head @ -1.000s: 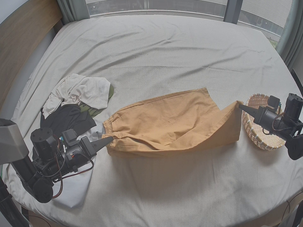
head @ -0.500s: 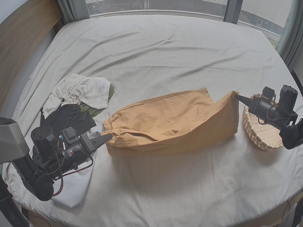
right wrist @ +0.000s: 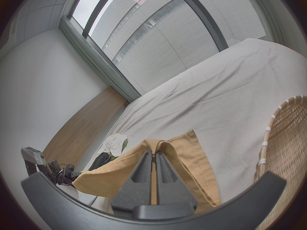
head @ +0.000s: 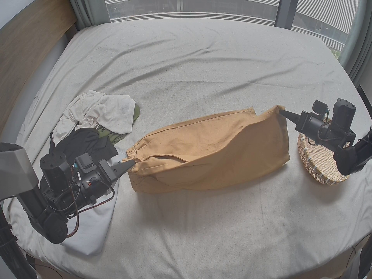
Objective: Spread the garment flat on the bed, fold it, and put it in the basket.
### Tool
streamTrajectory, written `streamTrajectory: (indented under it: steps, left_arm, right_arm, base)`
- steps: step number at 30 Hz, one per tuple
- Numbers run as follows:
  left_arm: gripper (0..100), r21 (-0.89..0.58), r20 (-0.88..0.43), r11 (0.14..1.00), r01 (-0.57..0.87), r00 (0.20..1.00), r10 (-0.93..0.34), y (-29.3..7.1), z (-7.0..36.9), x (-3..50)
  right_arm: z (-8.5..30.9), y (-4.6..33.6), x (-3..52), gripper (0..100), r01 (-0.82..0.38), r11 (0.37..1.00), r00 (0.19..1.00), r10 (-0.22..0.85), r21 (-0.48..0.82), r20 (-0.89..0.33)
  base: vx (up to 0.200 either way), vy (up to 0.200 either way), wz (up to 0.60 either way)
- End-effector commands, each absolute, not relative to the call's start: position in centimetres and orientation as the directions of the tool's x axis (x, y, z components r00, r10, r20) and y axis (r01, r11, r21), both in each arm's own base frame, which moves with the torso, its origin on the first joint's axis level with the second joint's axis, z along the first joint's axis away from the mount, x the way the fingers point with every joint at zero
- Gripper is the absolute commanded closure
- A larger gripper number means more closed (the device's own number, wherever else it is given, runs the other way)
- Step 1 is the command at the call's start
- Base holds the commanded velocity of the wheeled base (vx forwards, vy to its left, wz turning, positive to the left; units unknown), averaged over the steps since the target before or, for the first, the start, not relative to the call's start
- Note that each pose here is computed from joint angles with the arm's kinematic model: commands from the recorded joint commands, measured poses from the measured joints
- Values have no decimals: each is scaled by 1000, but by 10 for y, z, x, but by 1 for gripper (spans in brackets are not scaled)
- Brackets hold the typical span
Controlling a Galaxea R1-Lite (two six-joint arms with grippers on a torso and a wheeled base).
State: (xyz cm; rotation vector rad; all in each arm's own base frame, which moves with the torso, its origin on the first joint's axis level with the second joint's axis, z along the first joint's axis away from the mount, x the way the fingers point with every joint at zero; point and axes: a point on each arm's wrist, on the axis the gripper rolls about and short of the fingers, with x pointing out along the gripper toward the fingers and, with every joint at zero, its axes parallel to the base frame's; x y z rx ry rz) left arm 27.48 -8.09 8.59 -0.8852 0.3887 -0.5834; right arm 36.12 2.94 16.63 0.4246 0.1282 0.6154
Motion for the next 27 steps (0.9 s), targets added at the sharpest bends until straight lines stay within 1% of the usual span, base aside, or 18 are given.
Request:
streamTrajectory:
  steps: [1,11,16,22,27]
  left_arm:
    - [100,-813,-76,495,305,789,-610,-77,86,277]
    - [100,-823,-64,487,294,802,-594,-72,88,282]
    - [100,-825,-73,488,285,803,-591,-73,83,287]
    - [100,-823,-74,505,261,831,-551,-74,79,296]
    - [100,-822,-72,506,260,835,-546,-72,79,298]
  right_arm:
    - [171,35,365,100,-548,726,804,594,416,22]
    - [176,38,379,100,-549,726,804,594,415,25]
    - [172,38,387,100,-547,726,805,593,417,23]
    - [168,39,397,100,-549,726,805,593,414,26]
    - [163,39,404,100,-546,727,805,593,418,19]
  base:
    - [0,0,0]
    - [0,0,0]
    - [0,0,0]
    - [0,0,0]
    - [0,0,0]
